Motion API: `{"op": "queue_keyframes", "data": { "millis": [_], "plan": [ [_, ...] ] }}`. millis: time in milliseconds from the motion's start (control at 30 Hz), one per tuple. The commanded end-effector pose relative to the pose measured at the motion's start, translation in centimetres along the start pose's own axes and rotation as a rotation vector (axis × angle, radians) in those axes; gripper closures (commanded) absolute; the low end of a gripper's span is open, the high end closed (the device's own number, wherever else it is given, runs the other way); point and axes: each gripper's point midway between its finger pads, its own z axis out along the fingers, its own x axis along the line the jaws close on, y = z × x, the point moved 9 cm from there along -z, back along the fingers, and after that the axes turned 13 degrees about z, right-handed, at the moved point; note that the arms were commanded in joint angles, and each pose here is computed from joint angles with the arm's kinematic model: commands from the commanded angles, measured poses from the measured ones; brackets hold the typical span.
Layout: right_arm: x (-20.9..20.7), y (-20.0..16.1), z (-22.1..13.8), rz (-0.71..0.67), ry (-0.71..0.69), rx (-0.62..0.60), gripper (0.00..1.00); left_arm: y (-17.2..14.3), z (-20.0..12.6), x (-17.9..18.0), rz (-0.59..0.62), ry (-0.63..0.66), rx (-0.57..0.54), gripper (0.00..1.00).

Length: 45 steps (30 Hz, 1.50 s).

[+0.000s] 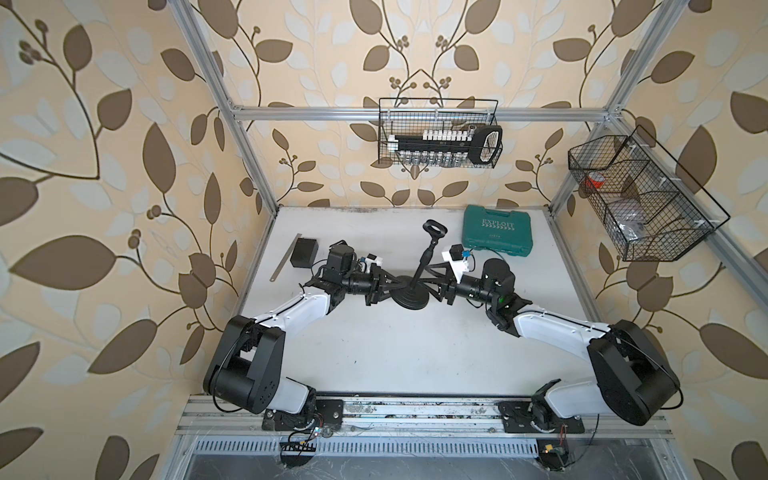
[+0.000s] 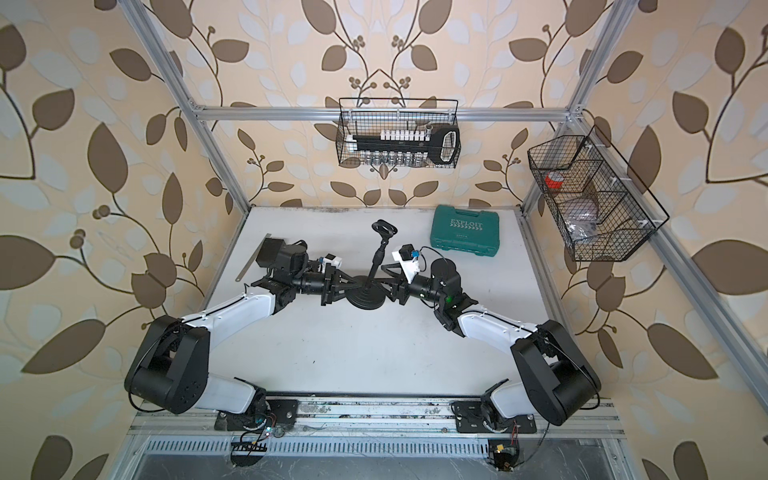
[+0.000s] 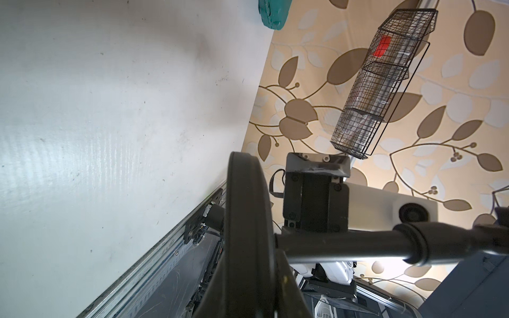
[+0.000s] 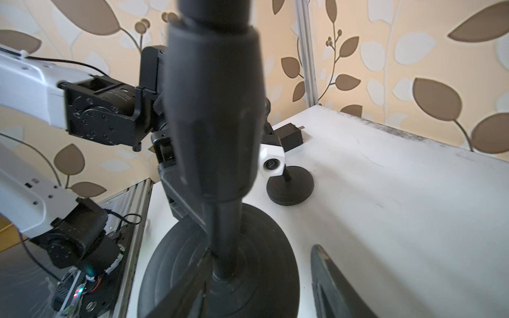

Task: Assemble a microphone stand
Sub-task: Screw the microphone stand pole into the microphone stand base.

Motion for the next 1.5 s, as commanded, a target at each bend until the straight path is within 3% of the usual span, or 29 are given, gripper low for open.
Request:
{"op": "queue_keyframes", "data": {
  "millis": [0,67,100,133,233,367,433,567,700,867,900,1000,1133,1167,1233,1267,1333,1467],
  "plan": [
    [0.8,1.0,0.7,-0.021,0.121,-0.023,0.61,-0.2,-0.3,-2.7,0.118,-0.079,0.059,1.0],
    [0.5,0.8,0.8,-0.004,0.105,-0.041,0.76,-0.1,-0.2,-2.7,0.119,-0.075,0.05,1.0],
    [0.4,0.6,0.9,0.002,0.1,-0.041,0.78,-0.1,-0.3,-2.7,0.119,-0.074,0.046,1.0],
    [0.5,0.5,1.0,0.008,0.098,-0.04,0.78,0.0,-0.3,-2.8,0.122,-0.072,0.042,1.0],
    [0.7,-0.3,1.6,0.016,0.107,-0.018,0.61,0.1,-0.1,-2.7,0.117,-0.07,0.043,1.0],
    [1.0,-0.6,2.3,0.01,0.129,-0.006,0.6,0.1,0.1,-2.6,0.111,-0.069,0.051,1.0],
    [1.2,-0.6,2.4,0.008,0.132,-0.009,0.69,0.1,0.1,-2.6,0.109,-0.067,0.049,1.0],
    [1.2,-0.7,2.6,0.013,0.101,-0.028,0.97,0.1,0.1,-2.5,0.113,-0.061,0.033,1.0],
    [1.3,-1.5,2.8,0.046,-0.056,-0.094,1.0,0.4,0.1,-2.5,0.123,-0.053,-0.012,1.0],
    [3.1,-4.1,2.9,0.158,-0.701,-0.226,1.0,0.9,0.2,-3.4,0.159,-0.069,-0.137,1.0],
    [3.5,-4.6,2.7,0.161,-0.777,-0.264,1.0,0.9,0.3,-3.7,0.173,-0.068,-0.155,1.0],
    [3.8,-5.7,3.1,0.204,-0.822,-0.293,1.0,0.8,0.8,-4.4,0.208,-0.037,-0.2,1.0],
    [4.2,-4.8,3.8,0.178,-0.663,-0.232,1.0,1.0,1.0,-4.5,0.207,0.002,-0.221,1.0],
    [4.1,-4.5,3.9,0.182,-0.591,-0.186,0.87,1.1,1.0,-4.4,0.207,0.011,-0.229,1.0],
    [3.7,-3.9,3.5,0.176,-0.471,-0.118,0.43,1.2,1.0,-4.3,0.213,0.031,-0.239,1.0],
    [3.7,-3.7,3.0,0.158,-0.42,-0.09,0.31,1.3,1.0,-4.3,0.223,0.046,-0.244,1.0],
    [3.5,-3.8,1.7,0.118,-0.375,-0.048,0.19,1.6,0.9,-4.3,0.242,0.096,-0.268,1.0],
    [2.5,-4.9,-1.6,0.097,-0.437,0.0,0.15,2.4,1.2,-4.2,0.288,0.17,-0.293,1.0]
  ]
}}
